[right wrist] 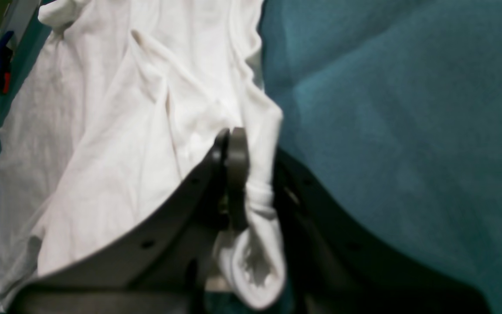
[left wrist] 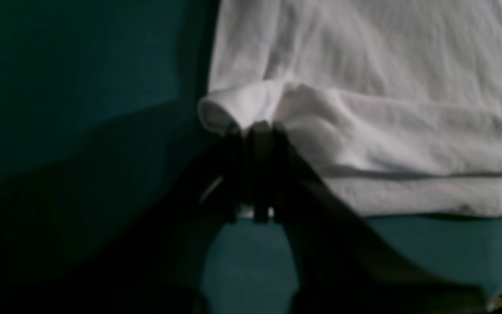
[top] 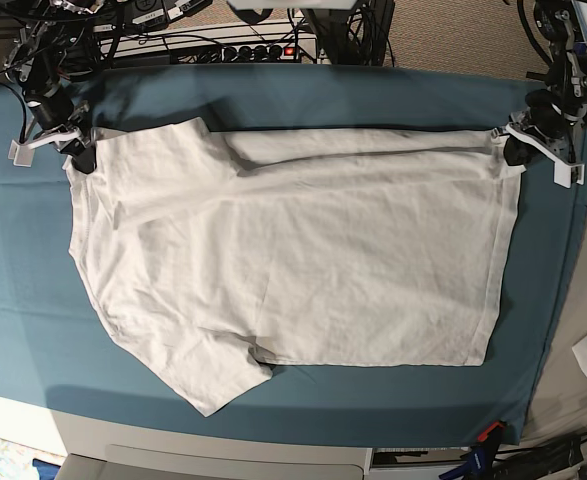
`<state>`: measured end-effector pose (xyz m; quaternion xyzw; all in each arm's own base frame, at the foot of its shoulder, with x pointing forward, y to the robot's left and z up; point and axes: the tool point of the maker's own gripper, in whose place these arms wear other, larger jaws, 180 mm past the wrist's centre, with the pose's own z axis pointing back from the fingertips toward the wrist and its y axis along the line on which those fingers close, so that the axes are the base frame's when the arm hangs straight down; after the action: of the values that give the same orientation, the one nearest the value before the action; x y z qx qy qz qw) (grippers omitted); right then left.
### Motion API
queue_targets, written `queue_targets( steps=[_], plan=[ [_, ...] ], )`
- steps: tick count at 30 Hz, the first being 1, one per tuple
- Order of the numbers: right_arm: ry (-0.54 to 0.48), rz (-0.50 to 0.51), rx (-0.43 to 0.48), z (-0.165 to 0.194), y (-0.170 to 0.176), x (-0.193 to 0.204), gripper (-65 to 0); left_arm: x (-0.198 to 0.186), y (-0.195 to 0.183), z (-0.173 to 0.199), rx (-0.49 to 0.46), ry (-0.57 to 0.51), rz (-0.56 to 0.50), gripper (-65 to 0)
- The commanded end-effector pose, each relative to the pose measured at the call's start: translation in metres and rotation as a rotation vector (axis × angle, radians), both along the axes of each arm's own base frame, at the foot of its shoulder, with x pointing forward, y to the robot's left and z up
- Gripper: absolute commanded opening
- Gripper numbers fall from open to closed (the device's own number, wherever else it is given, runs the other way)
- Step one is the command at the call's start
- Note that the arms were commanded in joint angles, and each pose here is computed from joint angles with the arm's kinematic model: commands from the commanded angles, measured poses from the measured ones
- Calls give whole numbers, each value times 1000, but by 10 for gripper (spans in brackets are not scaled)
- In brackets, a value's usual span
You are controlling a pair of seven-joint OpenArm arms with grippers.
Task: Fold the T-shirt properly
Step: 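Regrasp the shirt edge with both grippers near shoulder and hem corner, then pull both grippers apart to stretch the shirt edge taut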
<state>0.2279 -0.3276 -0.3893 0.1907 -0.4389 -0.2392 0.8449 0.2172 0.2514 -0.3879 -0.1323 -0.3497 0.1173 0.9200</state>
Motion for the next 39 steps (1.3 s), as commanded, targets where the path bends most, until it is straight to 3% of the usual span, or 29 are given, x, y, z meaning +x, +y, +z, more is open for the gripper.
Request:
queue_targets(
  steps=[1, 7, 23, 39],
  plan=[
    [13, 12, -28, 3, -5, 0, -650, 6, 4, 10, 10, -36, -8, -650],
    [31, 62, -40, 1, -1, -6, -650, 3, 3, 8, 10, -26, -10, -650],
    [162, 112, -173, 11, -49, -49, -650, -42, -9, -11, -42, 92, -70, -650],
    [238, 123, -152, 0, -48, -79, -650, -78, 12, -14, -45, 158, 0, -650]
  ],
)
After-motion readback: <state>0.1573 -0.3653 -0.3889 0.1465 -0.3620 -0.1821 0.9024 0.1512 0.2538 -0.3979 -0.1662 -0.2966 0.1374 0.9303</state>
